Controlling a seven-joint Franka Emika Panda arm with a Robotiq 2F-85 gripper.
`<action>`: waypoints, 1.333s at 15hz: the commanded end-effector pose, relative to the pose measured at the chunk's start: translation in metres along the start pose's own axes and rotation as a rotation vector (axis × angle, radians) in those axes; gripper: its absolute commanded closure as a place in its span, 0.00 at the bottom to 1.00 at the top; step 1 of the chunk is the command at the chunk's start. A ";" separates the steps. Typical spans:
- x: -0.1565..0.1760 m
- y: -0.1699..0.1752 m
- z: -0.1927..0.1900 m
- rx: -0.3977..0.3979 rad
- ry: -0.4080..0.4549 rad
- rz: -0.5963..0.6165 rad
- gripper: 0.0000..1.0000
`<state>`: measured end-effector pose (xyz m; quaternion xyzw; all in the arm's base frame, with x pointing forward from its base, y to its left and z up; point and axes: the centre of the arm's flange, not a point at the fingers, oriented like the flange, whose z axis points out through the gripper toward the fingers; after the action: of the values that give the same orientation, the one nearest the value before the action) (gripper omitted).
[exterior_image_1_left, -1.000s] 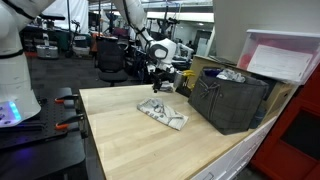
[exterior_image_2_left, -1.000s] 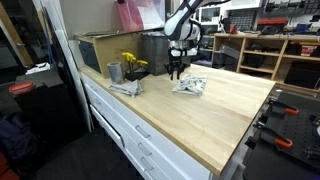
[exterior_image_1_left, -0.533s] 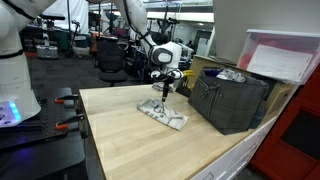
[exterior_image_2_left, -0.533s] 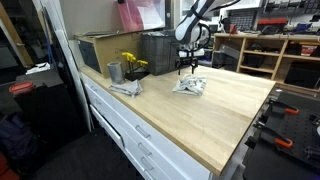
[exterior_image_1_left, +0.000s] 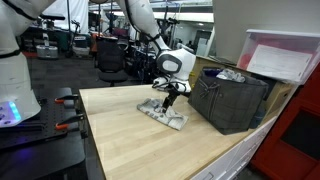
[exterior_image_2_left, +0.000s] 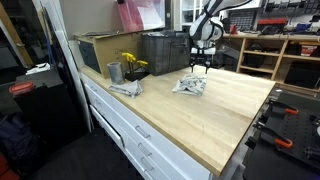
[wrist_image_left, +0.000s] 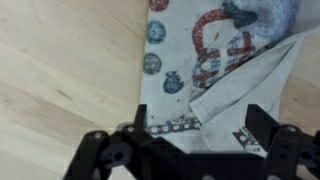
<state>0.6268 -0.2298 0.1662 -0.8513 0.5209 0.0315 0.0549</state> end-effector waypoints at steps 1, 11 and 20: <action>0.018 0.009 0.008 0.104 -0.124 0.092 0.00; 0.034 -0.004 0.029 0.181 -0.102 0.002 0.00; 0.045 -0.004 0.055 0.188 -0.130 -0.004 0.32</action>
<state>0.6421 -0.2565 0.1040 -0.8399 0.5190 0.0423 0.1531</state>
